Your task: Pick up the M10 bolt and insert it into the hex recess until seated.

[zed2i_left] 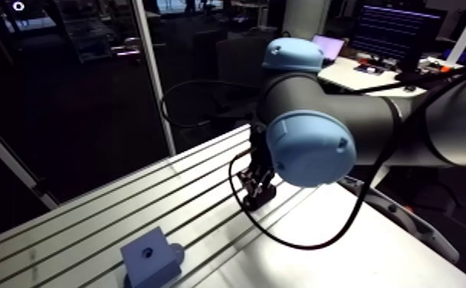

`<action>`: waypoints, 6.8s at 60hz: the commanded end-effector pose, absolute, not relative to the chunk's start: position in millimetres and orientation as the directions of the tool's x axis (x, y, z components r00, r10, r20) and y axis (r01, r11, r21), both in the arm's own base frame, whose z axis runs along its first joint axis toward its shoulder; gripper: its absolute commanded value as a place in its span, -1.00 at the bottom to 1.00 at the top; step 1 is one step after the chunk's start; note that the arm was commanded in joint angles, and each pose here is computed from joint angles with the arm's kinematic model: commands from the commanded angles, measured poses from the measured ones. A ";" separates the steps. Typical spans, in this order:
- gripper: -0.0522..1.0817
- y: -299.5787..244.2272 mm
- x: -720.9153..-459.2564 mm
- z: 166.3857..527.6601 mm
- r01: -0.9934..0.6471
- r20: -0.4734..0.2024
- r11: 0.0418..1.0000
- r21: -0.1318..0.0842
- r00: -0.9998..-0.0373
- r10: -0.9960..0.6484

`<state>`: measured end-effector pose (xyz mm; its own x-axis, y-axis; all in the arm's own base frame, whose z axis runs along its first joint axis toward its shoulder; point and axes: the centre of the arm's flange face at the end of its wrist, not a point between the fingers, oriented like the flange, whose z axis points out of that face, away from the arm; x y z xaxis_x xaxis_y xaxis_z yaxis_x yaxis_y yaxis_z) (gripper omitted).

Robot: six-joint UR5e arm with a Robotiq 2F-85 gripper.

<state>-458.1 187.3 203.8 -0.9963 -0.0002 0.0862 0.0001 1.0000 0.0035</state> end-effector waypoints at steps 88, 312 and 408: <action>0.21 186.5 -460.1 202.4 -0.002 0.083 1.000 0.002 -0.997 -0.002; 0.37 -126.7 -525.0 376.9 -0.008 -0.154 0.999 0.041 -0.988 -0.002; 0.39 -82.4 -525.1 311.8 -0.092 -0.145 0.996 0.020 -0.985 -0.089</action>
<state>-523.1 -82.2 316.4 -0.9858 -0.0783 -0.1482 -0.0829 0.9962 0.0252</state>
